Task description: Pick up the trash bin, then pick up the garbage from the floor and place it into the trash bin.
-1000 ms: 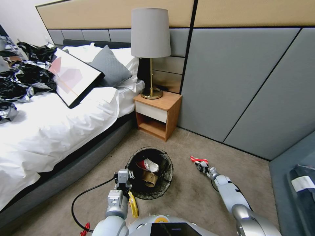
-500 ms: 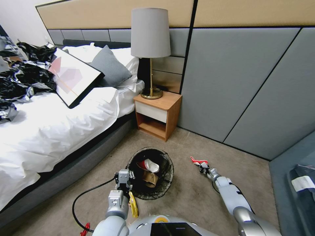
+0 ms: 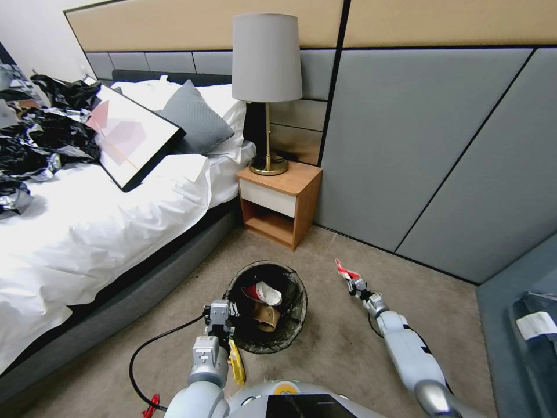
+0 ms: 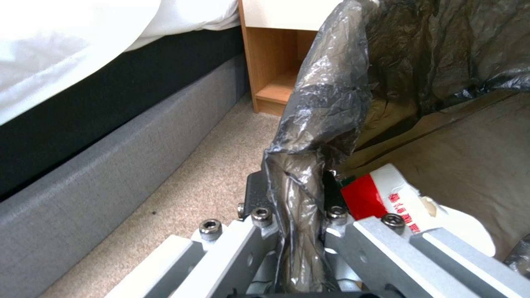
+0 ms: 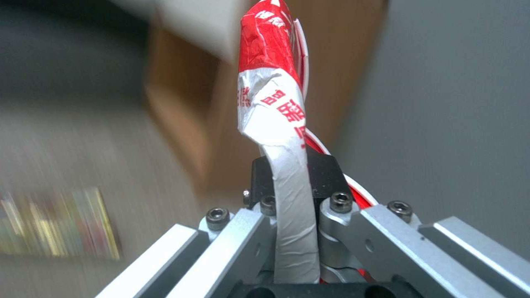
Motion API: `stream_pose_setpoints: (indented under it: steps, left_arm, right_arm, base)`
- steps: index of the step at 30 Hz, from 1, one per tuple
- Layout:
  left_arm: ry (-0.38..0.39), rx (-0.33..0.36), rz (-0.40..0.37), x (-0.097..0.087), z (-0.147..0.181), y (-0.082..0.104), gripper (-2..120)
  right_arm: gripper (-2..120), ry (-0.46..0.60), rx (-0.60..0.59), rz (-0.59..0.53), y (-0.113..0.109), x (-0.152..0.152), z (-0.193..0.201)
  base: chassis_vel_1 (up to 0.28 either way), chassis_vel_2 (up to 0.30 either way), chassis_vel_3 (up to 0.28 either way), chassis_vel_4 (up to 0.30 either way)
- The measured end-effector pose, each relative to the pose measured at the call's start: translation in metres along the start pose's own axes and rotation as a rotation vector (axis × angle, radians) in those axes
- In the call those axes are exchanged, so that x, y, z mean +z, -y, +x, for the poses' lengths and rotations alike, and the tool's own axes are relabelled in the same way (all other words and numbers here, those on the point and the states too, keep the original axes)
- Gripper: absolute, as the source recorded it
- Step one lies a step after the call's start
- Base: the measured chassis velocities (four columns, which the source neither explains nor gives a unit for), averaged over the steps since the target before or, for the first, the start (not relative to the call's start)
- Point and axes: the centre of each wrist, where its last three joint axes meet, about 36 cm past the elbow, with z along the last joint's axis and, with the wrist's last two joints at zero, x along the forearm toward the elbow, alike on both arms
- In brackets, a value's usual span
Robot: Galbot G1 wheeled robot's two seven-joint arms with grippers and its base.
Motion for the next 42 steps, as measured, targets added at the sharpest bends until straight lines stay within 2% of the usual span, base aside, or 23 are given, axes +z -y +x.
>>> stream_pose_setpoints:
  steps: [1,2,5,6,7,9,10,13,14,16,17,18,21,25,37,42]
  left_arm:
    - [0.000,0.001,0.000,0.000,0.000,0.000,0]
    - [0.000,0.001,0.000,0.000,0.000,0.000,0]
    - [-0.003,0.010,0.003,0.001,-0.001,0.003,0]
    - [-0.003,0.014,0.002,0.002,-0.002,0.003,0]
    - [-0.003,0.014,0.002,0.002,-0.002,0.003,0]
    - [-0.001,0.020,0.002,0.002,-0.004,0.004,0]
    - [-0.001,0.020,0.002,0.002,-0.004,0.004,0]
    - [0.001,0.025,0.006,0.002,-0.005,0.005,0]
    - [0.001,0.025,0.006,0.002,-0.005,0.005,0]
    - [0.000,0.025,0.007,0.002,-0.005,0.006,0]
    - [0.000,0.024,0.006,0.002,-0.005,0.006,0]
    - [0.000,0.024,0.006,0.002,-0.005,0.006,0]
    - [0.000,0.026,0.006,0.002,-0.005,0.006,0]
    - [0.000,0.029,0.009,0.002,-0.004,0.008,0]
    - [-0.003,0.030,0.012,0.002,-0.003,0.010,0]
    - [-0.004,0.032,0.012,0.002,-0.001,0.011,0]
  right_arm:
    - [0,0.043,-0.014,-0.015,-0.008,-0.017,-0.001]
    - [0,0.043,-0.014,-0.015,-0.008,-0.017,-0.001]
    - [0,0.184,-0.083,-0.098,-0.034,-0.072,-0.003]
    - [0,0.235,-0.138,-0.169,-0.049,-0.095,-0.002]
    - [0,0.235,-0.138,-0.169,-0.049,-0.095,-0.002]
    - [0,0.293,-0.265,-0.304,-0.079,-0.125,0.001]
    - [0,0.293,-0.265,-0.304,-0.079,-0.125,0.001]
    - [0,0.311,-0.445,-0.409,-0.120,-0.149,0.009]
    - [0,0.311,-0.445,-0.409,-0.120,-0.149,0.009]
    - [0,0.304,-0.538,-0.451,-0.144,-0.159,0.016]
    - [0,0.292,-0.579,-0.464,-0.155,-0.161,0.020]
    - [0,0.292,-0.579,-0.464,-0.155,-0.161,0.020]
    - [0,0.265,-0.653,-0.469,-0.173,-0.163,0.031]
    - [0,0.238,-0.690,-0.452,-0.183,-0.158,0.038]
    - [0,0.193,-0.684,-0.430,-0.195,-0.125,0.040]
    - [0,0.183,-0.677,-0.413,-0.193,-0.114,0.036]
  base:
    - [0.000,0.000,0.000,0.000]
    - [0.000,0.000,0.000,0.000]
    - [0.000,0.000,0.000,0.000]
    - [0.000,0.000,0.000,0.000]
    - [0.000,0.000,0.000,0.000]
    - [0.000,0.000,0.000,0.000]
    - [0.000,0.000,0.000,0.000]
    - [0.000,0.000,0.000,0.000]
    - [0.000,0.000,0.000,0.000]
    - [0.000,0.000,0.000,0.000]
    - [0.000,0.000,0.000,0.000]
    - [0.000,0.000,0.000,0.000]
    - [0.000,0.000,0.000,0.000]
    - [0.000,0.000,0.000,0.000]
    - [0.000,0.000,0.000,0.000]
    - [0.000,0.000,0.000,0.000]
